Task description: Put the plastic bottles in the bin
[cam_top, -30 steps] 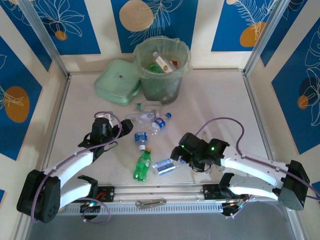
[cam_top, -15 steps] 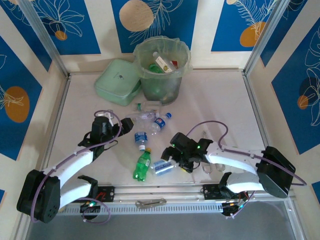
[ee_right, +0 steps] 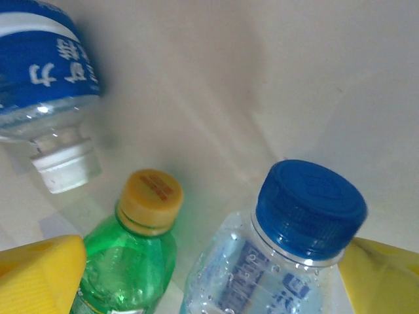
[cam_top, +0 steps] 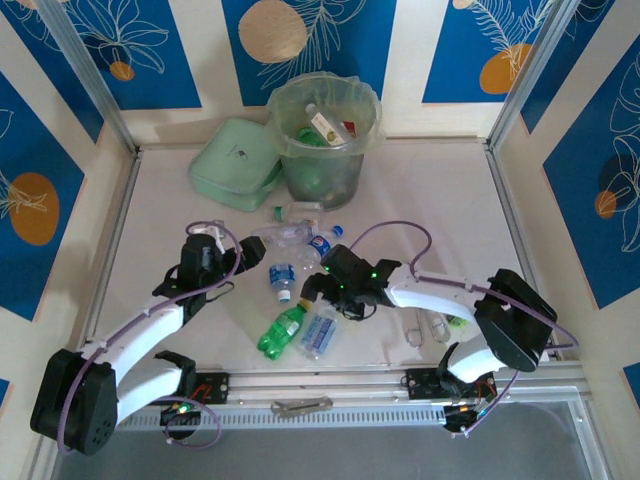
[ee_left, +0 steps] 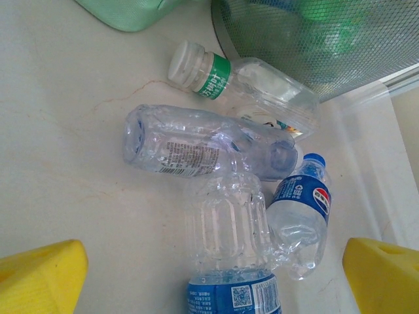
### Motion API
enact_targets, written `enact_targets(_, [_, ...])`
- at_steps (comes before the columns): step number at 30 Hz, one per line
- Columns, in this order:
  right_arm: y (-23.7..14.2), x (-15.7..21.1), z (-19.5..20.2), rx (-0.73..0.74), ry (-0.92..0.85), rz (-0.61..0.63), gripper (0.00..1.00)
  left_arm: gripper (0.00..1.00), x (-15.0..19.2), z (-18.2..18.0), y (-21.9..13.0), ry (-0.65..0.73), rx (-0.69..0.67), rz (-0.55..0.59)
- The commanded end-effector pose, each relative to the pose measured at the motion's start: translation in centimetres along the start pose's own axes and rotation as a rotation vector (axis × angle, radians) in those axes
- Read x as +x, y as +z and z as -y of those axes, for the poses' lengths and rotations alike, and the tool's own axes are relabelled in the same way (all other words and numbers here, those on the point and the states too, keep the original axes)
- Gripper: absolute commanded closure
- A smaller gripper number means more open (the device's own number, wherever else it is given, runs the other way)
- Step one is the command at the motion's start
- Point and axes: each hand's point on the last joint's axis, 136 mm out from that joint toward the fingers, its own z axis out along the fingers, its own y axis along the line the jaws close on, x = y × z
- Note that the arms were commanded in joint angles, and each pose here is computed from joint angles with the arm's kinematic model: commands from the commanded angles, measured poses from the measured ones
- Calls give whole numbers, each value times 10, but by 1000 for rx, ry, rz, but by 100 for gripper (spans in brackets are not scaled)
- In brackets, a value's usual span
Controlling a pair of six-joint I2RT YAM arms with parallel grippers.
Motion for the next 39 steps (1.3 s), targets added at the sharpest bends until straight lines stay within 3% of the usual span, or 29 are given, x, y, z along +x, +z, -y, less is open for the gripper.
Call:
enact_targets(1, [-9,10,13,119,-107,-5,1,0,-1,2,-3,27,-1,2])
enact_targets(5, [-22,34,35,207,-142,-26,1,0,2,-1,-2,21,-7,-2])
enact_targets(13, [-18,62,37,229,-209,-102,4,0,6,-2,1,13,-4,-18])
enact_targets(29, [9,55,23,229,-260,-150,8,0,5,-2,0,10,-6,-19])
enact_targets(39, [15,52,32,230,-240,-152,24,0,1,2,1,15,0,-14])
